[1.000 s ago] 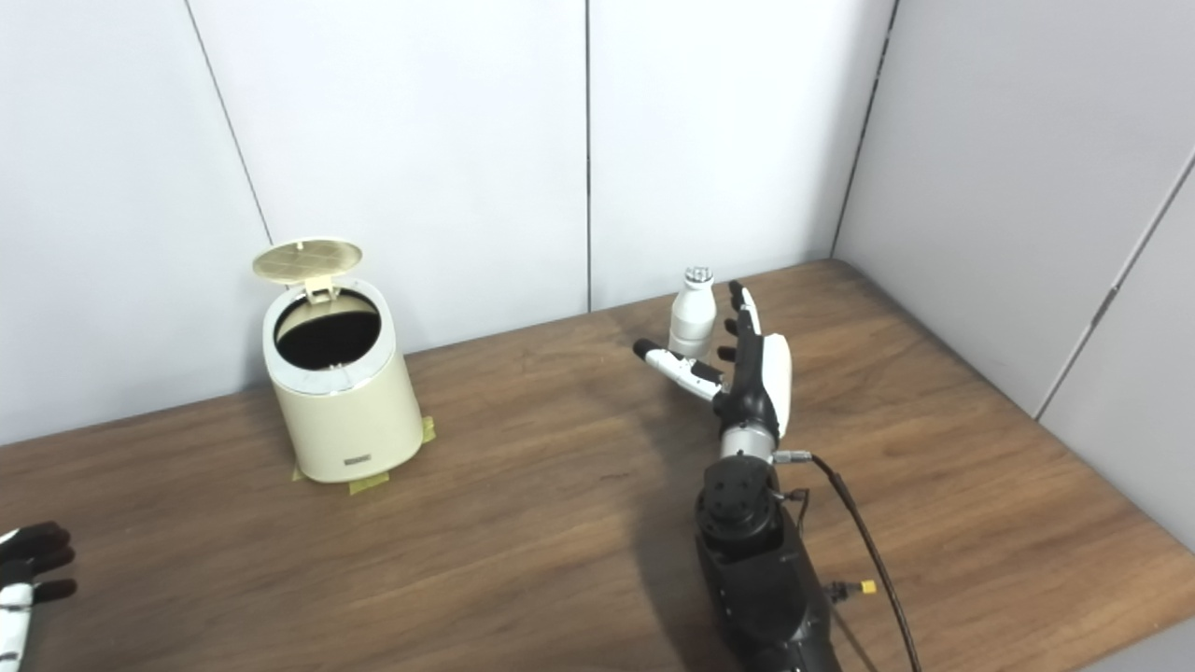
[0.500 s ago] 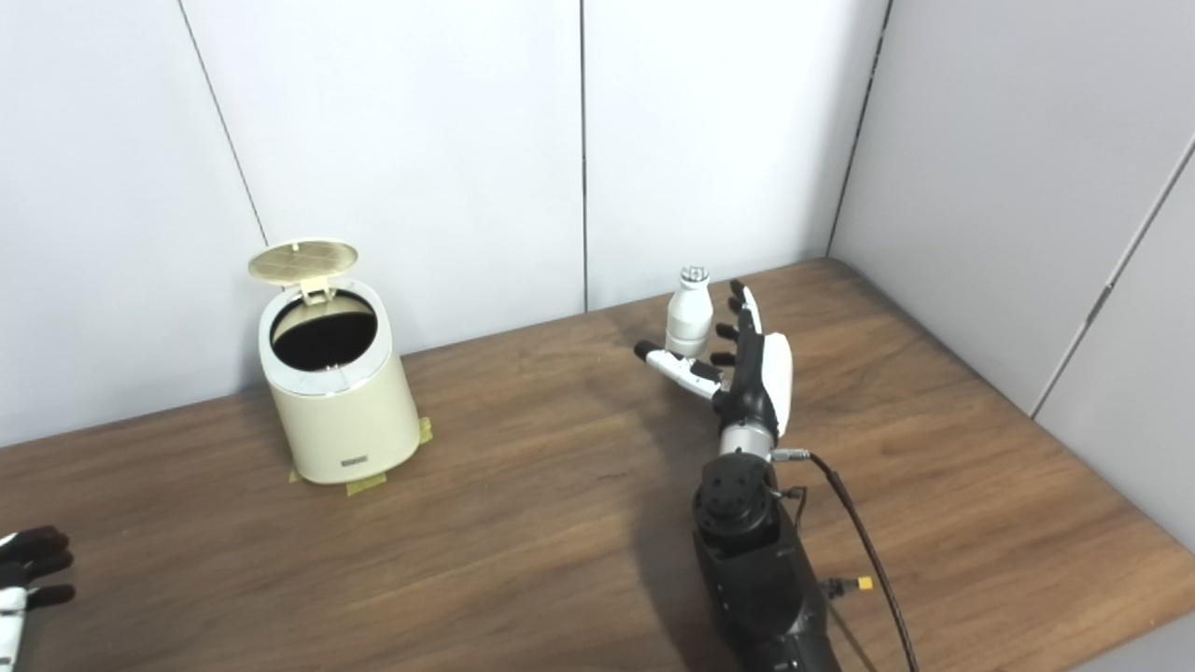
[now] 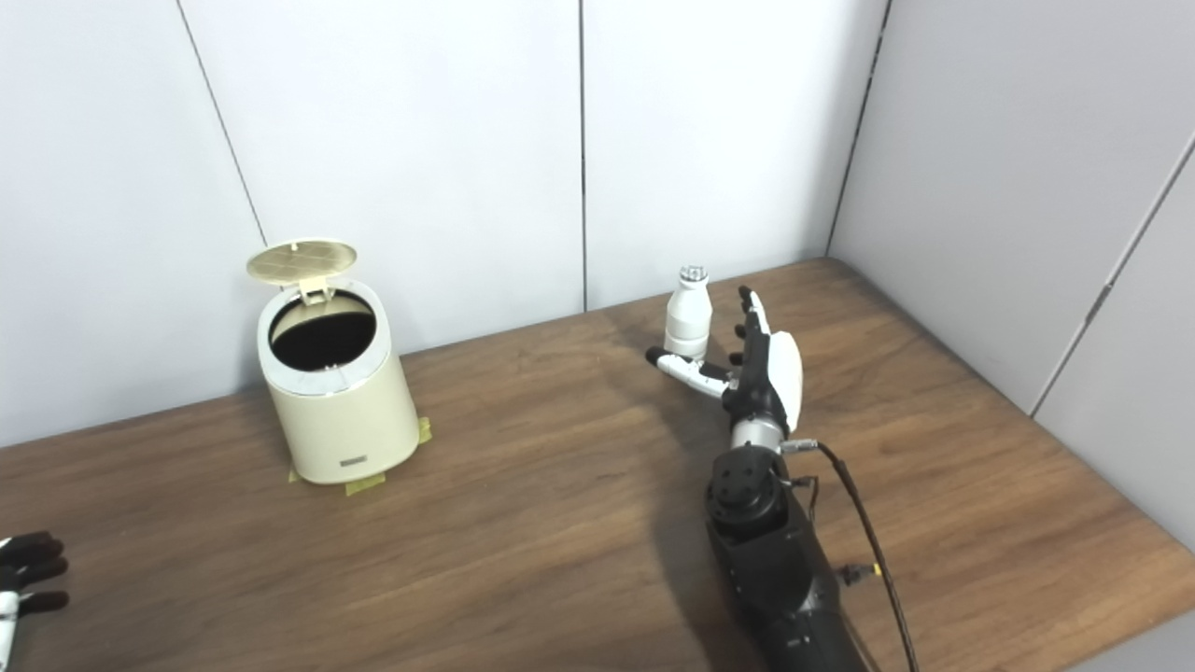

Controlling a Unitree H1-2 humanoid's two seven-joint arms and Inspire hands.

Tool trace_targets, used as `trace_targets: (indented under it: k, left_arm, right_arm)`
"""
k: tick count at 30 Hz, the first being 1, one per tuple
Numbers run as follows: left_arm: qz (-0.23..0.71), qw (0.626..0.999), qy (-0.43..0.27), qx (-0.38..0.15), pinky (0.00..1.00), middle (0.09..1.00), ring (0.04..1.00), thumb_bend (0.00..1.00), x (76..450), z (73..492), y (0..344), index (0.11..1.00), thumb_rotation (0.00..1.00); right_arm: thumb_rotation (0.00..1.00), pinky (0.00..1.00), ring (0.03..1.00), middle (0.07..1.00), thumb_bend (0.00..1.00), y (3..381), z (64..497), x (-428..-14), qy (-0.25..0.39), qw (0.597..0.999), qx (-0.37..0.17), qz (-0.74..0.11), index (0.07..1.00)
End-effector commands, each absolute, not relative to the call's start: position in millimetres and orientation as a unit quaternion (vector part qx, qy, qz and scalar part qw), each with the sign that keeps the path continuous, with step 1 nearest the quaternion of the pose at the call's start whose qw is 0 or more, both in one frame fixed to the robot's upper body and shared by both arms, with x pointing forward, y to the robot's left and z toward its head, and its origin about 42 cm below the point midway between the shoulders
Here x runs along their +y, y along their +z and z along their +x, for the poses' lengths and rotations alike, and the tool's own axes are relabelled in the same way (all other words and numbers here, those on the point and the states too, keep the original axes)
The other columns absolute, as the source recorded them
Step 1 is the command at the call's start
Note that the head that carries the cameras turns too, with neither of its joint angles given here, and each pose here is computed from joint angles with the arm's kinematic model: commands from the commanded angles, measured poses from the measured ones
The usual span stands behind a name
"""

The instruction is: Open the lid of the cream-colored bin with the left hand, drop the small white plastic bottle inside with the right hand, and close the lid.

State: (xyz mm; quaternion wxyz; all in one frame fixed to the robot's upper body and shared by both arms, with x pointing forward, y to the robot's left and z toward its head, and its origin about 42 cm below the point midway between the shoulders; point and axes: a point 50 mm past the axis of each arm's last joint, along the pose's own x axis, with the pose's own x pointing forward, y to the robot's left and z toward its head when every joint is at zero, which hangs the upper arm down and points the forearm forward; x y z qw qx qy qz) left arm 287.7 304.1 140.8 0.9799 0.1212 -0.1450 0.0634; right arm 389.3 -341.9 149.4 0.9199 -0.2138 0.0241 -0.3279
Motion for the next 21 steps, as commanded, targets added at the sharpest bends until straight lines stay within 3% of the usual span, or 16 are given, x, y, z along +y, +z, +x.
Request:
trace_targets:
  k: [1, 13, 21]
  left_arm:
    - [0.133, 0.975, 0.062, -0.168, 0.59, 0.699, 0.689, 0.38, 309, 289, 150, 0.689, 0.64]
    - [0.14, 0.974, 0.063, -0.168, 0.57, 0.69, 0.68, 0.4, 310, 286, 151, 0.681, 0.66]
    - [0.143, 0.973, 0.061, -0.173, 0.56, 0.682, 0.67, 0.44, 312, 282, 151, 0.674, 0.66]
  right_arm:
    - [0.3, 0.7, 0.853, 0.918, 0.92, 182, 407, -344, -0.326, 0.92, -0.038, -0.213, 0.932]
    - [0.25, 0.68, 0.806, 0.865, 0.89, 177, 419, -350, -0.313, 0.927, -0.044, -0.203, 0.858]
    - [0.29, 0.7, 0.792, 0.825, 0.89, 175, 428, -355, -0.302, 0.925, -0.031, -0.226, 0.817]
